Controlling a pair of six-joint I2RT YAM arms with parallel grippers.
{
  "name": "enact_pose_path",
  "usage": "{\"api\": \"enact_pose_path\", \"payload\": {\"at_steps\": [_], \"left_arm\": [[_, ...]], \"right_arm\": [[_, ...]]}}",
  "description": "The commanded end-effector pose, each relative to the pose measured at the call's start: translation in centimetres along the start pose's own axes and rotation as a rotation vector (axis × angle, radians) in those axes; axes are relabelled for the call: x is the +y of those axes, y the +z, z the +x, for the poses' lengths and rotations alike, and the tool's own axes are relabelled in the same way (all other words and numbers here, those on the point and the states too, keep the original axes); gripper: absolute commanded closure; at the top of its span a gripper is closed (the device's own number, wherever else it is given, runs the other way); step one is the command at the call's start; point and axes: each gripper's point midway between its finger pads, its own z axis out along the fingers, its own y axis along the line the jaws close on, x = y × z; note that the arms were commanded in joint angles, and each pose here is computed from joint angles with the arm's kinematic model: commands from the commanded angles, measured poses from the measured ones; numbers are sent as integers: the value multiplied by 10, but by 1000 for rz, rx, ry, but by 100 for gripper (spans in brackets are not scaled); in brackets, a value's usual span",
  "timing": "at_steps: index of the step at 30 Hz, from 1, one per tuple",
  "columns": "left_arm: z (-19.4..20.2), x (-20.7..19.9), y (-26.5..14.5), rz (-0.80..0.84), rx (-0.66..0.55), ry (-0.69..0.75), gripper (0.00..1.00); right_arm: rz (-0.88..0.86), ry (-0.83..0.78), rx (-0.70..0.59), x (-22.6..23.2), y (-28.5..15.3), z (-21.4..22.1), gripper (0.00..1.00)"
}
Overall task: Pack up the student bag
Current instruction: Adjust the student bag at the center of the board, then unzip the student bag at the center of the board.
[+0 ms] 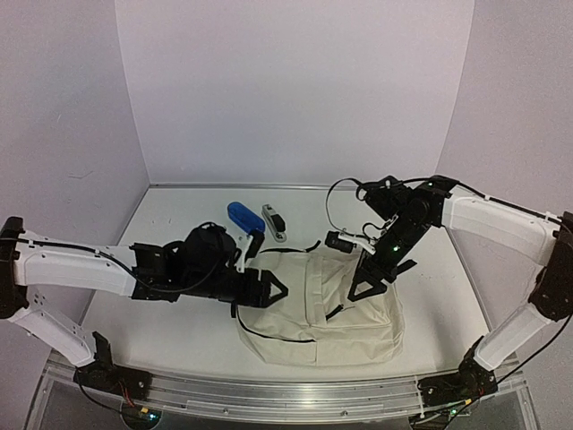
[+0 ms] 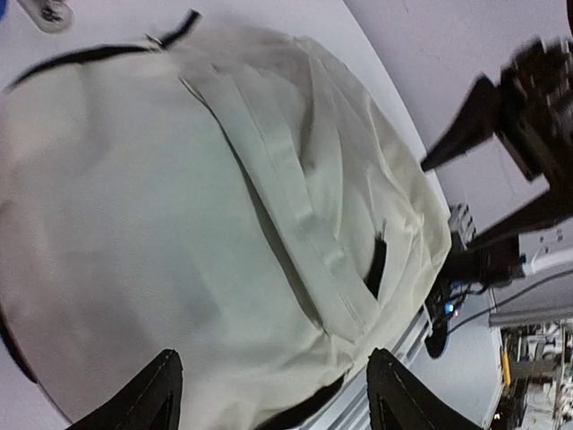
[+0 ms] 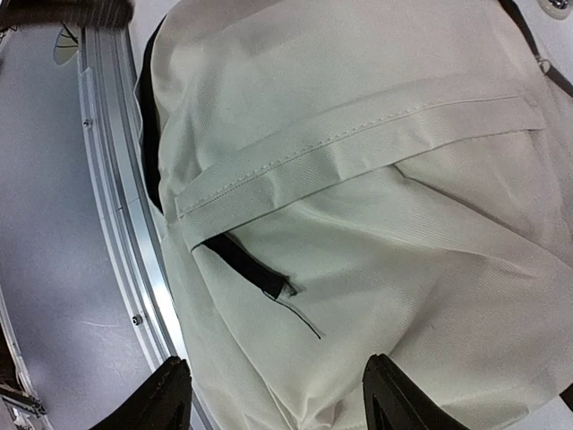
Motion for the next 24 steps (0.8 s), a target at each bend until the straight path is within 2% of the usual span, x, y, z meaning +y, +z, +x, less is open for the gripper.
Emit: {"api": "enact_pose_path", "payload": {"at_steps": [1,8,18,24], "left_arm": [[34,-23,23,-4,15,142,29],[56,-48,41,43,12,244,29],[62,-52,40,32,-42,375,29],[78,-55,48,-3,-26,515,28]], "right_arm": [[-14,-8,18,4,19,-11,36],[-72,-5,67,8,43,-4,48],[-94,-18,132,8,65,4,52],[-73,-67,160,12,68,12,59]]}}
